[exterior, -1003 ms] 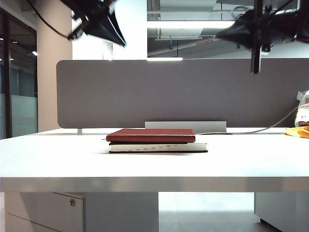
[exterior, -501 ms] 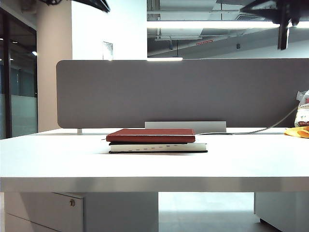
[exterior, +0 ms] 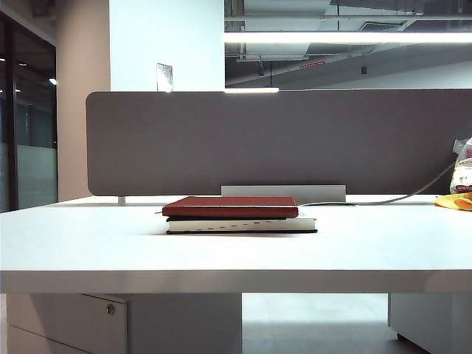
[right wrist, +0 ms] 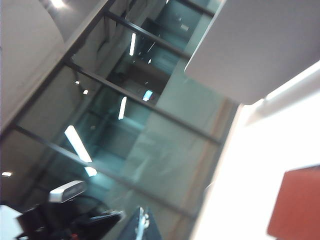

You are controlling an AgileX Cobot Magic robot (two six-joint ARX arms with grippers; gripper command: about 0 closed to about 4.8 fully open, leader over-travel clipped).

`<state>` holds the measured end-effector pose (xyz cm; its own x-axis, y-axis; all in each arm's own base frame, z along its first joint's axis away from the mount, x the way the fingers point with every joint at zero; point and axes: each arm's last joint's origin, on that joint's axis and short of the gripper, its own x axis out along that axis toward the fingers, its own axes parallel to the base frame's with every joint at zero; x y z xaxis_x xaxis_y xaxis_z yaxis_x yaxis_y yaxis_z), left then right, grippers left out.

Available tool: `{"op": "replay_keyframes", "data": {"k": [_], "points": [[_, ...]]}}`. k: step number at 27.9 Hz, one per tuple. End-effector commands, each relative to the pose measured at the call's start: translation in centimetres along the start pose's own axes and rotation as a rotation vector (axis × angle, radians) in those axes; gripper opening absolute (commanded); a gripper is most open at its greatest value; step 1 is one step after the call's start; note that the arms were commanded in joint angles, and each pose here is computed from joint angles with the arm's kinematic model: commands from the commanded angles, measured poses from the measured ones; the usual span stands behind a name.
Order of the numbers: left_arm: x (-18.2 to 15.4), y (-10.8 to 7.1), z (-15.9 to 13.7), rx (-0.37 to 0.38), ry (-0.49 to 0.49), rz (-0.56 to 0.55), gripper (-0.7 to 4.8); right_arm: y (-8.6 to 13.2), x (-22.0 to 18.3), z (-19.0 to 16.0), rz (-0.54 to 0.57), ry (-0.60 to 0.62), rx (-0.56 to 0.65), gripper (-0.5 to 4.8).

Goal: Pick up the red book and place it on top of the black book.

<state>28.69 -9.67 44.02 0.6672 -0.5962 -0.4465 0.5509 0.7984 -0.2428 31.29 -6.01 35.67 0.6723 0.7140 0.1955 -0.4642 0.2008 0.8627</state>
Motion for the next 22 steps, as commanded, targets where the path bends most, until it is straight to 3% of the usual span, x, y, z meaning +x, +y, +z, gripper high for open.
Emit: {"op": "replay_keyframes", "data": {"k": [1,5,9,18,22], "points": [[-1.8,-0.7,0.5,0.031,-0.060,0.009,-0.05,1.4,-1.2,0.5,0.000,-0.028,-0.103,-0.03],[-3.5,-1.4,0.6,0.045,-0.090,0.008,-0.05,2.6,-2.2,0.7,-0.002,-0.054,-0.162,-0.03],[-4.5,-1.8,0.5,0.061,-0.093,0.012,-0.05,3.4,-1.9,0.1,0.014,0.003,-0.174,-0.03],[-6.1,-0.2,-0.8,0.050,-0.035,0.082,-0.05,4.9,1.2,-3.4,0.082,0.219,-0.186,-0.03],[-7.0,-0.1,-1.5,0.053,-0.033,0.102,-0.05,4.9,0.7,-3.7,0.049,0.239,-0.182,-0.03]]}}
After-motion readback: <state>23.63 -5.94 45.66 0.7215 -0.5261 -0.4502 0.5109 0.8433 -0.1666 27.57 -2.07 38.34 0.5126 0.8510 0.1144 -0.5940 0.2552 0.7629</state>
